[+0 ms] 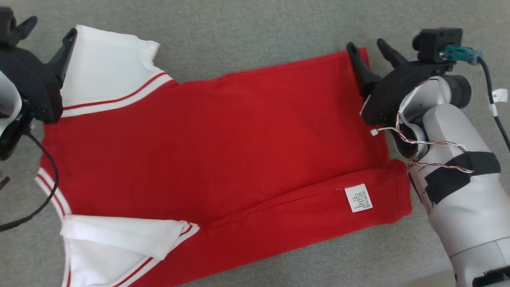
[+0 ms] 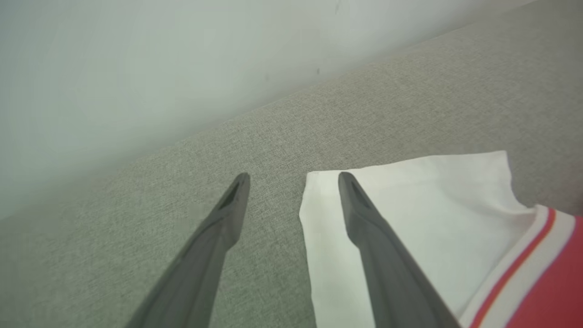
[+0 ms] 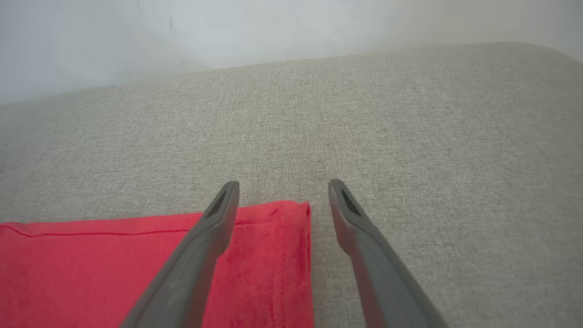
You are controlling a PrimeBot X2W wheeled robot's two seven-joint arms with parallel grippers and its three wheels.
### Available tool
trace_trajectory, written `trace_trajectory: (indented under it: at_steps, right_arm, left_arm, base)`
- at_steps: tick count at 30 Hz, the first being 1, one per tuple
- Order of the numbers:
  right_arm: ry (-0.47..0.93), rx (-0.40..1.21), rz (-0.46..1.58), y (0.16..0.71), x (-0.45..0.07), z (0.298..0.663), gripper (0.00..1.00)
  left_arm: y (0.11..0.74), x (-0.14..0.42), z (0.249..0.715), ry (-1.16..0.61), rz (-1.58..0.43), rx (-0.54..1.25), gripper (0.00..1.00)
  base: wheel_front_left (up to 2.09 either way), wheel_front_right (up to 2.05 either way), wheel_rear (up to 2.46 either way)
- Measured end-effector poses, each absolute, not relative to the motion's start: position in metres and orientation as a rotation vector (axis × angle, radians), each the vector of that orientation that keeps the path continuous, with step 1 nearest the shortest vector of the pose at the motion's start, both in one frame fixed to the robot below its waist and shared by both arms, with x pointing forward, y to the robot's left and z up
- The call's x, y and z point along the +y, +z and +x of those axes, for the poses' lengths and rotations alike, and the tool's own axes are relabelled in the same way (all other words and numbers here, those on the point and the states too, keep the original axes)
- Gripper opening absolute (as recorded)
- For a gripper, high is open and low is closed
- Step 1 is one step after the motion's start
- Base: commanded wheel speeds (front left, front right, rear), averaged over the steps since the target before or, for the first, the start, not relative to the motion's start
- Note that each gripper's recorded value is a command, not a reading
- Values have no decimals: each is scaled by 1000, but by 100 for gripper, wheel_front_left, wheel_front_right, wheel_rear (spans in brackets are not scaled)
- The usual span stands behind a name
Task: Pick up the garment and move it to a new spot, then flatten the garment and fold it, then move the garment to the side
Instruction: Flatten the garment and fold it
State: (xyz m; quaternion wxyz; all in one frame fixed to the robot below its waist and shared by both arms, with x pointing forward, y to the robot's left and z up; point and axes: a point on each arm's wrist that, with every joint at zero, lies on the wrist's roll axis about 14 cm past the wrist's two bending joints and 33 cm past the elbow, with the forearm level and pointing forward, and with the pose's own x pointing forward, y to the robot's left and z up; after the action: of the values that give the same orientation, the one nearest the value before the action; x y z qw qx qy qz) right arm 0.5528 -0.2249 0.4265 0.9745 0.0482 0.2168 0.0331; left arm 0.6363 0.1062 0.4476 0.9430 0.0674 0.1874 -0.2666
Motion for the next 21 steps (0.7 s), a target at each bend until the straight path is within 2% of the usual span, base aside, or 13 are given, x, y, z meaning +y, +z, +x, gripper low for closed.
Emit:
trace_trajectory:
  at_steps: [17, 18, 19, 21]
  right_arm:
    - [97, 529, 101, 403, -218, 549, 100]
    - [101, 528, 99, 404, -217, 550, 43]
    - [105, 525, 98, 404, -216, 551, 0]
    - [108, 515, 94, 406, -216, 553, 0]
  left_arm:
    - [393, 90, 647, -567, 125, 523, 100]
    - [389, 88, 645, -571, 118, 543, 56]
    - [388, 86, 644, -576, 113, 554, 0]
    - [393, 83, 645, -583, 105, 537, 0]
  base:
    - [0, 0, 0]
    - [0, 0, 0]
    - [0, 0, 0]
    - [0, 0, 0]
